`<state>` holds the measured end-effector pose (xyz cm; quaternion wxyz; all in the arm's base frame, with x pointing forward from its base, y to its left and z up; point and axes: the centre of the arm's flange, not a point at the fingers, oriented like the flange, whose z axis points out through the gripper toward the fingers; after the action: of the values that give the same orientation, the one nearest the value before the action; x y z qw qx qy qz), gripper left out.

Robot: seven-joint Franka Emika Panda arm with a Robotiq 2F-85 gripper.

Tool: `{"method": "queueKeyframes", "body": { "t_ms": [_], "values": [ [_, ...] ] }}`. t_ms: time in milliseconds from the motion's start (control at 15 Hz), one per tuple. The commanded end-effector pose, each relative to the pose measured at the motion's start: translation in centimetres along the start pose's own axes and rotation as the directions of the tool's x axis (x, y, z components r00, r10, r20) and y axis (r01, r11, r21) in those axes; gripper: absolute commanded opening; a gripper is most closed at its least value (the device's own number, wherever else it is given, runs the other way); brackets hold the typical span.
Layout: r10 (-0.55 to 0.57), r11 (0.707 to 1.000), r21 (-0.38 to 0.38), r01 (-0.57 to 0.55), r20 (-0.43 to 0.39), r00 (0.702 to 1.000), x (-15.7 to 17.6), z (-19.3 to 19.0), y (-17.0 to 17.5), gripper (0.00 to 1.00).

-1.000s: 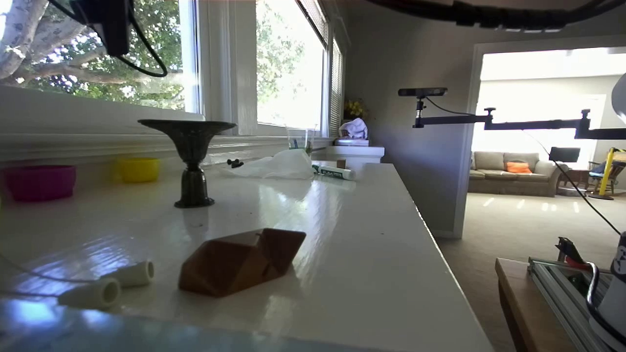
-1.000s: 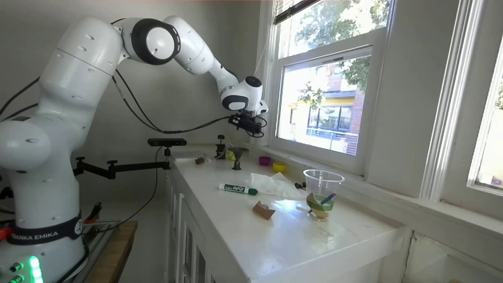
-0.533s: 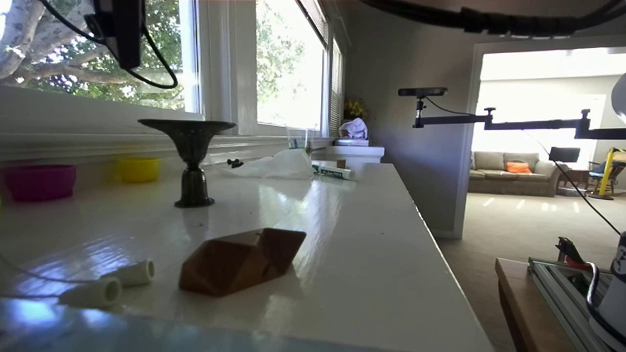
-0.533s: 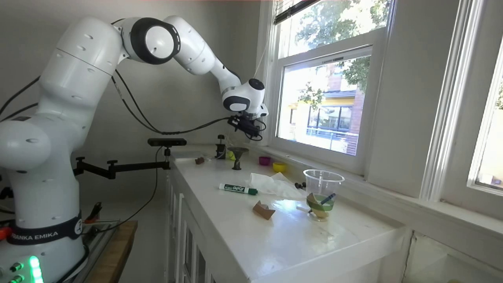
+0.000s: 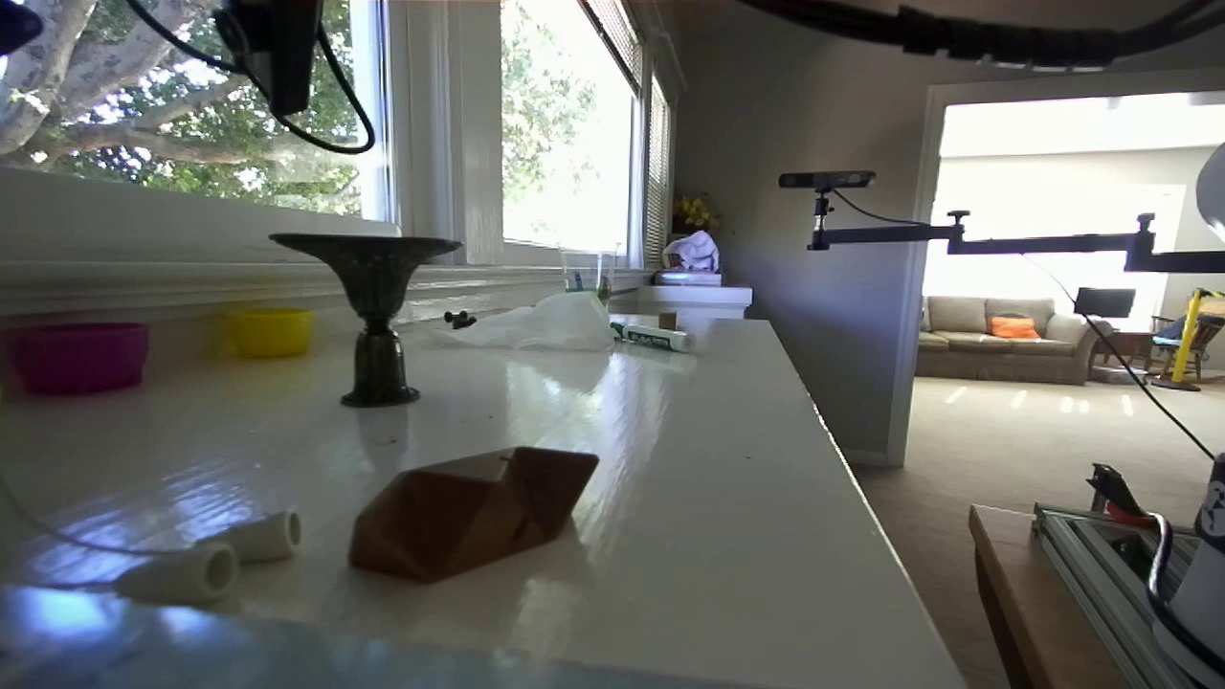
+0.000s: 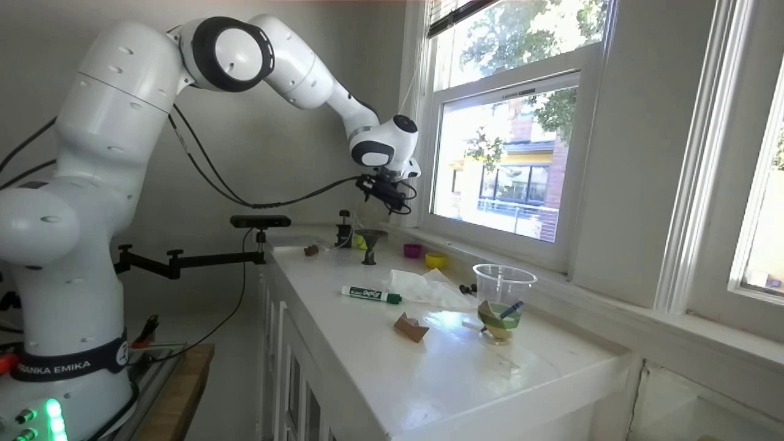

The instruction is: Put the tennis ball on the stand

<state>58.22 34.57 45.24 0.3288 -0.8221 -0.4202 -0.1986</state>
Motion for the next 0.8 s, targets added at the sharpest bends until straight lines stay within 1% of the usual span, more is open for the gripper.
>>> {"method": "queueKeyframes", "body": {
  "t_ms": [0,400,600,733],
  "values": [
    [-0.003,1.0,0.0,0.003,0.024,1.0,0.2,-0.1,0.2,1.0],
    [0.016,0.999,0.033,-0.02,0.12,0.993,-0.5,0.0,1.2,1.0],
    [0.028,0.997,0.073,-0.039,0.157,0.987,-1.3,0.9,1.0,1.0],
    [0.029,0.995,0.084,-0.045,0.179,0.983,-1.7,1.7,0.9,1.0]
  ]
}}
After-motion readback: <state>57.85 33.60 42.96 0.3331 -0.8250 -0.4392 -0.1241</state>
